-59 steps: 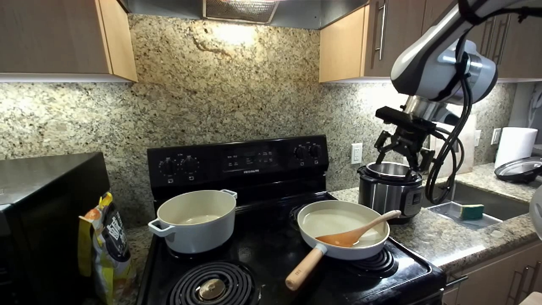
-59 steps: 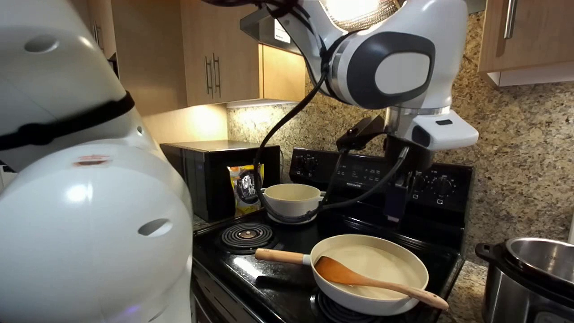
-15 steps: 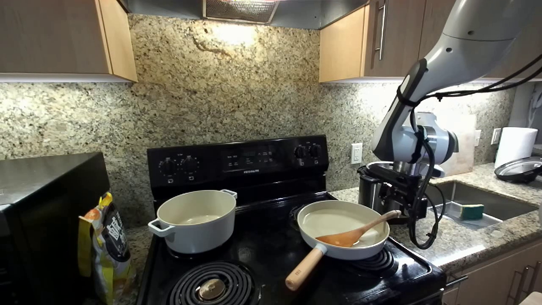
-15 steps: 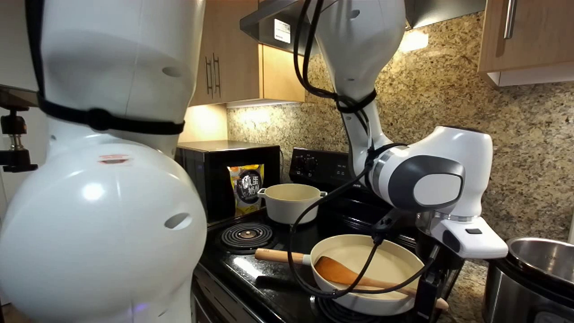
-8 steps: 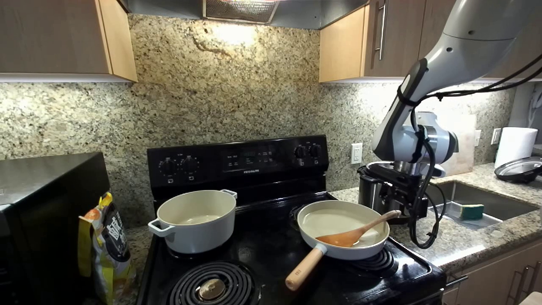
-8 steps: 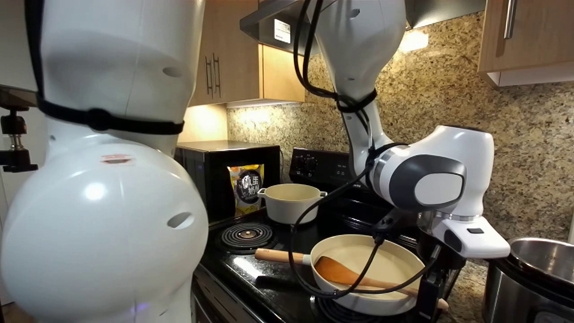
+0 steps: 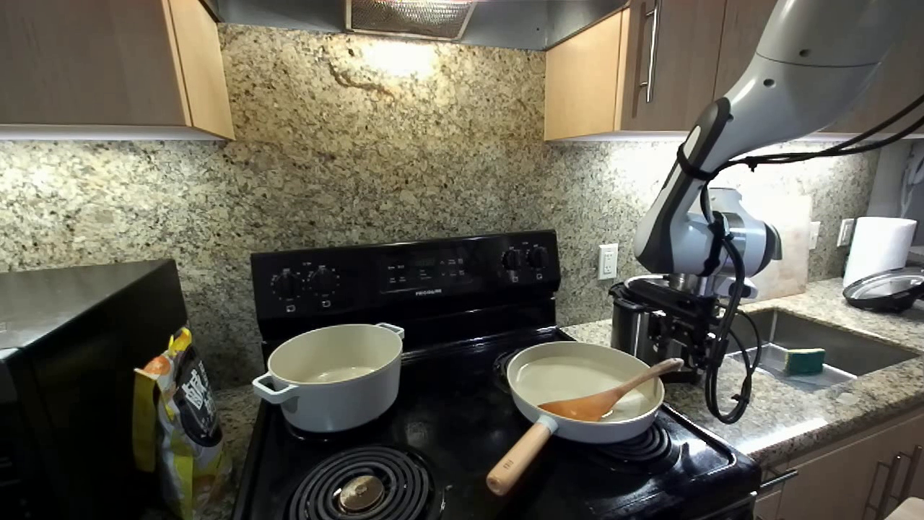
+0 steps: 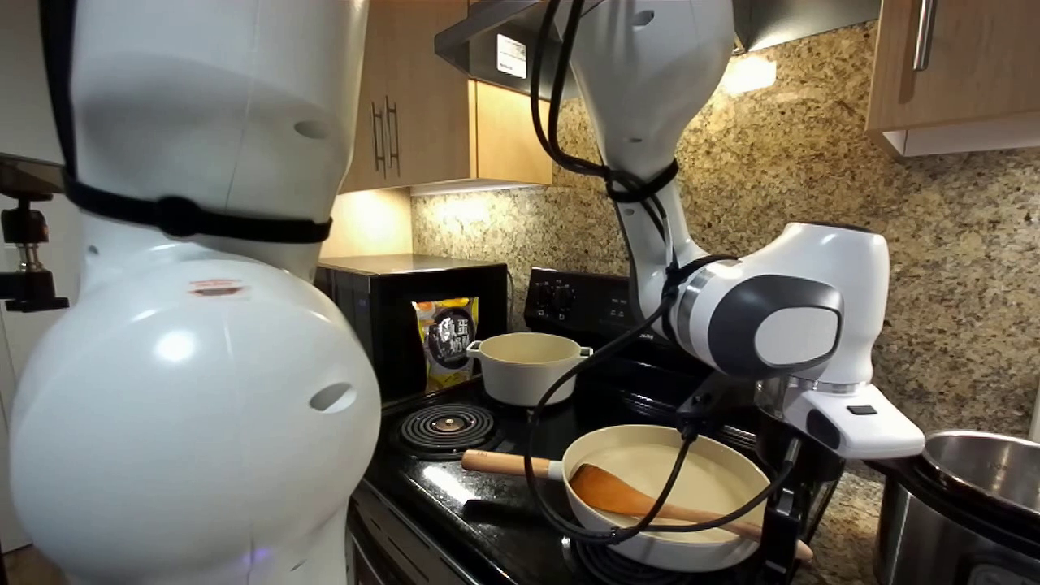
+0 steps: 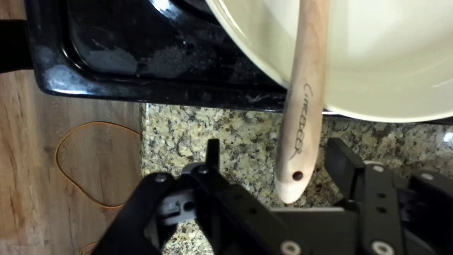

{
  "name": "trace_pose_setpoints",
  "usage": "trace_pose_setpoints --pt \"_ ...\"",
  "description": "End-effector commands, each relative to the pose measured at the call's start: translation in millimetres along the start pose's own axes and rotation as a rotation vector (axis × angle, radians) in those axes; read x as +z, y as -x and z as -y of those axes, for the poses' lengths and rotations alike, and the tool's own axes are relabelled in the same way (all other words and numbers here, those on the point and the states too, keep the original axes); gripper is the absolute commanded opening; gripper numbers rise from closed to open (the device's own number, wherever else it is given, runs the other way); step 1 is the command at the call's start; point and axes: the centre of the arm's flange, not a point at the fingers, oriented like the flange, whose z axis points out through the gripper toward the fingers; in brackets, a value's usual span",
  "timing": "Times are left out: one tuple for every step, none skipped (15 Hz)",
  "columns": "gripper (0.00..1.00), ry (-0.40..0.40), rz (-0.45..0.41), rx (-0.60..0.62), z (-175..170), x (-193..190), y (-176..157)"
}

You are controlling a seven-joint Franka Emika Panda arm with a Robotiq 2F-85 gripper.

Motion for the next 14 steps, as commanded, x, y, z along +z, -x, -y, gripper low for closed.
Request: trace_pose_setpoints --pt "0.46 -0.014 -0.021 -0.022 0 -12 6" --pt "0.41 -0.016 -0.023 -0.026 1 -13 6" --pt "0.34 -0.017 -0.027 -0.031 1 -15 7" --pt "0.27 -0.017 -0.031 -0.038 2 -16 8" --pt "0.2 -0.017 -0.035 -0.044 2 -17 8" --pt "0.15 -0.016 -0.038 -0.051 3 -18 8" --pt "0.08 -0.014 -0.041 -0.053 3 -19 7" --pt "0.08 -0.018 -0.043 -0.05 4 -20 6" --pt "0.11 -0.018 -0.047 -0.054 3 -21 6" --pt "0.11 -0.016 -0.05 -0.057 3 -22 6" --pt "0.11 -0.016 -0.051 -0.06 2 -23 6" --pt "0.11 -0.017 -0.054 -0.064 1 -24 7" --pt "0.11 -0.02 -0.057 -0.069 0 -27 7" --pt "0.11 -0.023 -0.063 -0.073 -1 -30 8"
